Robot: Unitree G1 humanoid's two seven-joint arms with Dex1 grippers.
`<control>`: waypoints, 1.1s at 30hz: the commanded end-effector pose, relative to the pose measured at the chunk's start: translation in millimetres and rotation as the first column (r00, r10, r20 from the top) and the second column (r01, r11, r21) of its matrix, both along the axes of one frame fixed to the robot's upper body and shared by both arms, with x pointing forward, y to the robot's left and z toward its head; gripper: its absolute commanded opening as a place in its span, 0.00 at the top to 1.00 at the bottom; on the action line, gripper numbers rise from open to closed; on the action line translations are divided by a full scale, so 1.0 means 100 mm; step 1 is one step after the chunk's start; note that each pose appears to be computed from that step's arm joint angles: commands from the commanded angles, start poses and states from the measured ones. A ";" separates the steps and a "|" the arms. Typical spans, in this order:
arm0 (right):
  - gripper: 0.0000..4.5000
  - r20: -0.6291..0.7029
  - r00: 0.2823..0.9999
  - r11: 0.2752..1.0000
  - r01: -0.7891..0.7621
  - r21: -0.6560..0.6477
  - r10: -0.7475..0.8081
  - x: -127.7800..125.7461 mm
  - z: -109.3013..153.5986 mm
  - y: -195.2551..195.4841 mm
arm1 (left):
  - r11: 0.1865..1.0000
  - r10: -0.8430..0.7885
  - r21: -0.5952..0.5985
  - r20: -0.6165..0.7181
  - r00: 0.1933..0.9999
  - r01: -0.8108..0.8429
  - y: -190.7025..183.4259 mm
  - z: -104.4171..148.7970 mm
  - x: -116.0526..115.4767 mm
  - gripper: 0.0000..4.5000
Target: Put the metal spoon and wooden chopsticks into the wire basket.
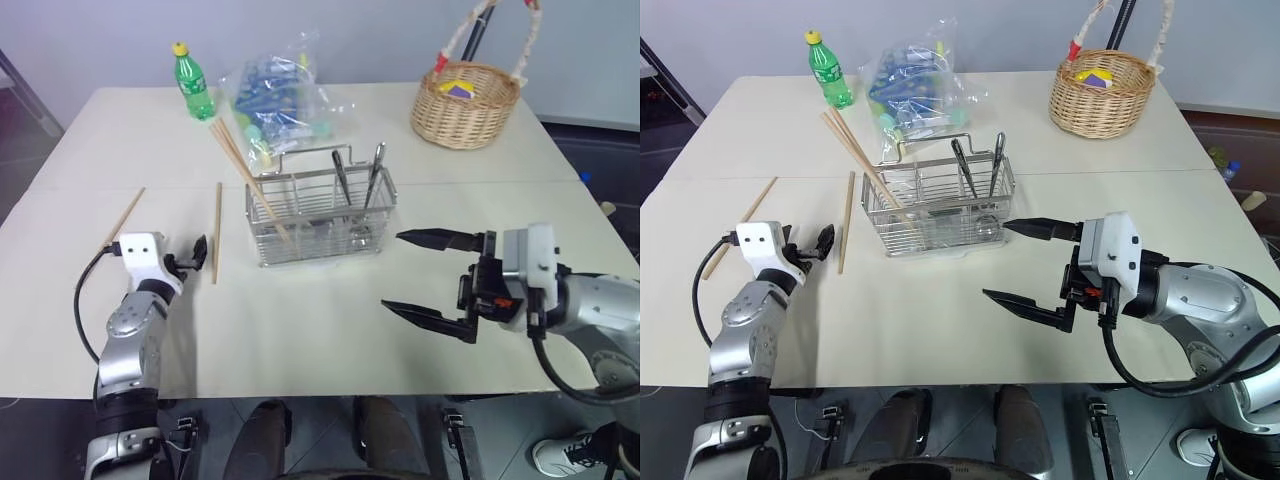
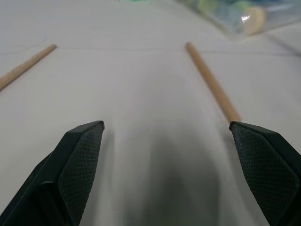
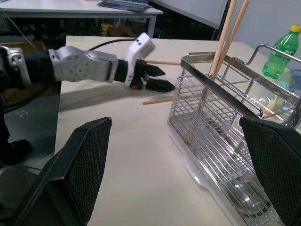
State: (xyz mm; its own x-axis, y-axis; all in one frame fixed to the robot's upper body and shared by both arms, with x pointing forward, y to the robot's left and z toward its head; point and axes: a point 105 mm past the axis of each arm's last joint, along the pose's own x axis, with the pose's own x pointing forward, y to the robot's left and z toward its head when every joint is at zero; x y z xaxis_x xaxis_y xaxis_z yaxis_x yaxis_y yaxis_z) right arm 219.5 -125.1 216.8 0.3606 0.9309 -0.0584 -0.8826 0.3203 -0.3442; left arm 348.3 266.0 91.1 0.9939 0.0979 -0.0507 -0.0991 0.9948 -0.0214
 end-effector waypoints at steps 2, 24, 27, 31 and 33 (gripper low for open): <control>0.01 0.020 1.000 1.000 0.021 0.021 -0.022 0.04 0.08 -0.05 | 0.996 0.090 0.024 0.022 0.996 -0.090 0.15 0.27 0.04 0.00; 0.01 -0.001 0.999 0.999 0.032 0.036 -0.032 0.08 0.06 -0.05 | 0.992 -0.021 0.122 -0.086 0.996 0.032 -0.42 0.87 0.54 0.00; 0.01 -0.006 1.000 0.999 0.031 0.043 -0.031 0.08 0.04 -0.03 | 0.990 0.001 0.137 -0.153 0.988 0.020 -0.45 0.74 0.58 0.00; 0.01 -0.005 0.999 0.998 0.035 0.056 -0.035 0.07 0.05 -0.01 | 0.990 0.000 0.137 -0.241 0.971 0.034 -0.53 0.53 0.59 0.00; 0.01 -0.005 0.999 0.998 0.035 0.056 -0.035 0.07 0.06 -0.01 | 0.990 -0.008 0.135 -0.277 0.961 0.047 -0.58 0.44 0.60 0.00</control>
State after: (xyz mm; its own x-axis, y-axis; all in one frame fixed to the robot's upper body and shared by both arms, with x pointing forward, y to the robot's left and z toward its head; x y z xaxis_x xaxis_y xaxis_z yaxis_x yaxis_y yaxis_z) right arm 232.3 -130.3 214.6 0.4147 0.9094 -0.0316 -0.8723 0.3874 -0.2985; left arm 405.9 209.0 127.6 0.9409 0.0862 -0.3274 -0.0499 0.9918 0.1177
